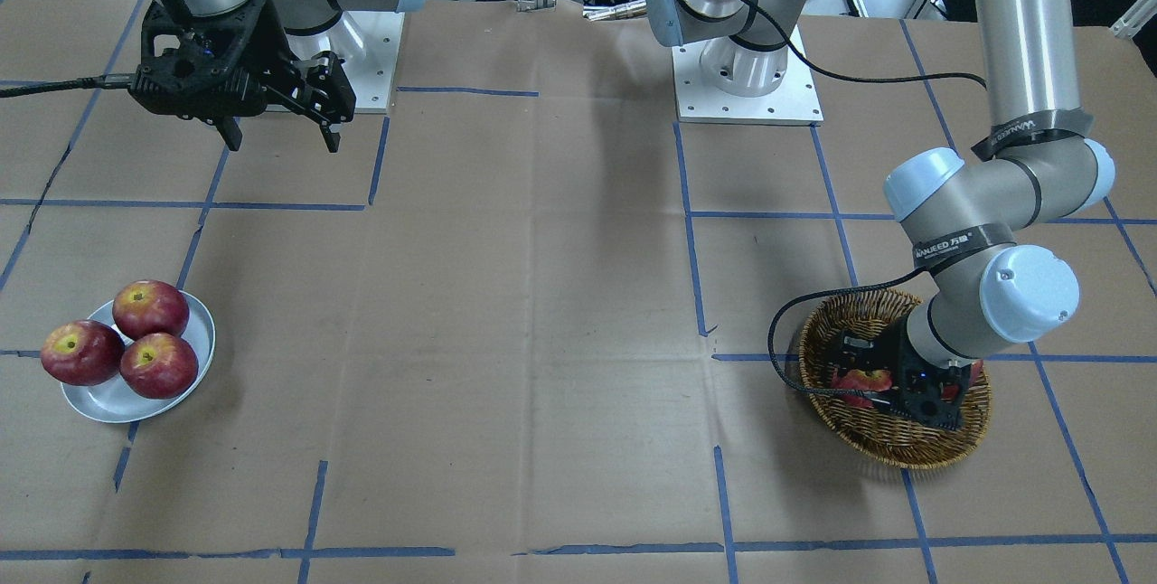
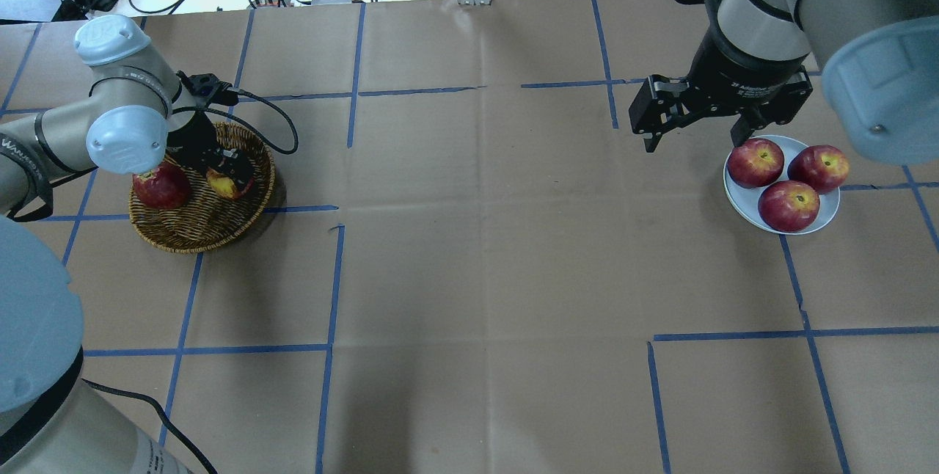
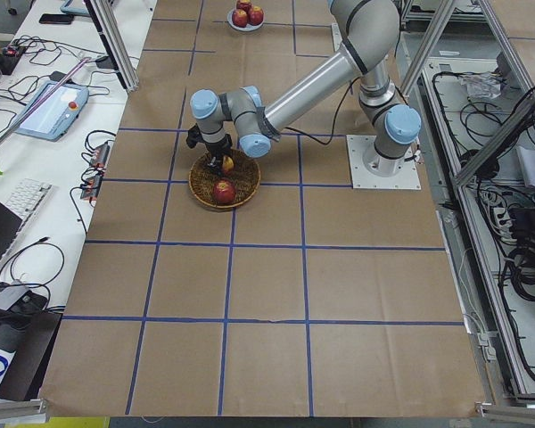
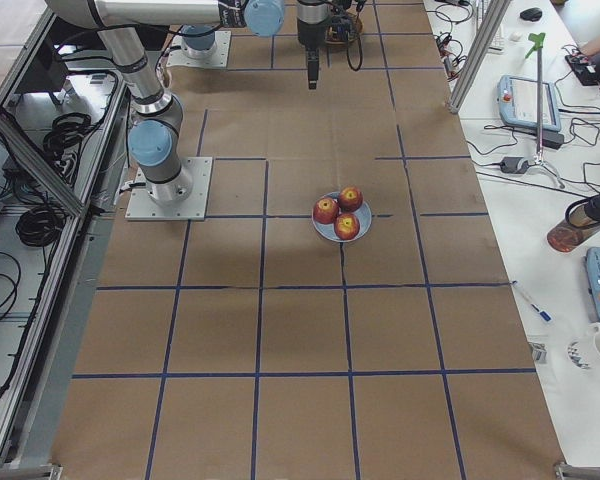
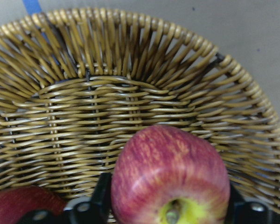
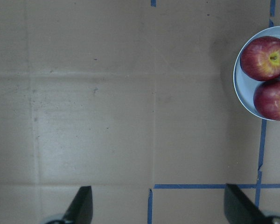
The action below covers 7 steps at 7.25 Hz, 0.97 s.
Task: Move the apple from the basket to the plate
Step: 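Close the left gripper on the yellow-red apple, then lift the apple and carry it with the left gripper toward table center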
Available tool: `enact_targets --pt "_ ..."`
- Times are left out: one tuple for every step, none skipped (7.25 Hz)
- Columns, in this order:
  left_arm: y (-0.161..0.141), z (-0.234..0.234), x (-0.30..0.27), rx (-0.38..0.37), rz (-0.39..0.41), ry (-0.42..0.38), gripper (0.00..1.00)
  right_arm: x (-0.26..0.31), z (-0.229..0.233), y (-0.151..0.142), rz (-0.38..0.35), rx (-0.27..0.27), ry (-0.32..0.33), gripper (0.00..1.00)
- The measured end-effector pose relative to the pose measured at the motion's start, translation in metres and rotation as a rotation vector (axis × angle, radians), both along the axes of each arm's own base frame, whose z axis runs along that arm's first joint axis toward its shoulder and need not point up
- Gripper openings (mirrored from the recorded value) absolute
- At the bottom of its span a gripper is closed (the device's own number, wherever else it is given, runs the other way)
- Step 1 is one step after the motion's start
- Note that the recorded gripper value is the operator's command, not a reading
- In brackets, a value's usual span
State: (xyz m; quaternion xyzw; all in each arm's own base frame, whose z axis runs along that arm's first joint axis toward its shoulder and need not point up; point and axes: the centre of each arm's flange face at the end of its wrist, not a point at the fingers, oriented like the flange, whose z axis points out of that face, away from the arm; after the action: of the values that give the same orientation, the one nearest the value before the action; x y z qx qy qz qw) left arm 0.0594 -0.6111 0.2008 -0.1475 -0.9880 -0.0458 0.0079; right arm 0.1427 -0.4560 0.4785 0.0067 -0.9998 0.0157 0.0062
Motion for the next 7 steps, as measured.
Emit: enact_targets --pt "-0.001 0.012 -0.005 -0.01 0.029 -0.008 0.54 0.0 0.0 0.0 0.0 0.0 0.0 1.0" --pt "0.002 0.033 -0.018 -0.021 0.069 -0.013 0.54 0.0 0.0 0.0 0.0 0.0 0.0 1.0" --pt "0.008 0.063 -0.048 -0.041 0.104 -0.021 0.55 0.0 0.0 0.0 0.0 0.0 0.0 1.0" --pt "0.017 0.093 -0.1 -0.072 0.138 -0.032 0.55 0.0 0.0 0.0 0.0 0.0 0.001 1.0" --pt "0.028 0.112 -0.165 -0.099 0.182 -0.037 0.58 0.0 0.0 0.0 0.0 0.0 0.001 1.0" --pt "0.04 0.119 -0.227 -0.111 0.232 -0.033 0.58 0.0 0.0 0.0 0.0 0.0 0.0 1.0" --pt "0.053 0.112 -0.286 -0.107 0.276 -0.029 0.58 0.0 0.0 0.0 0.0 0.0 0.0 1.0"
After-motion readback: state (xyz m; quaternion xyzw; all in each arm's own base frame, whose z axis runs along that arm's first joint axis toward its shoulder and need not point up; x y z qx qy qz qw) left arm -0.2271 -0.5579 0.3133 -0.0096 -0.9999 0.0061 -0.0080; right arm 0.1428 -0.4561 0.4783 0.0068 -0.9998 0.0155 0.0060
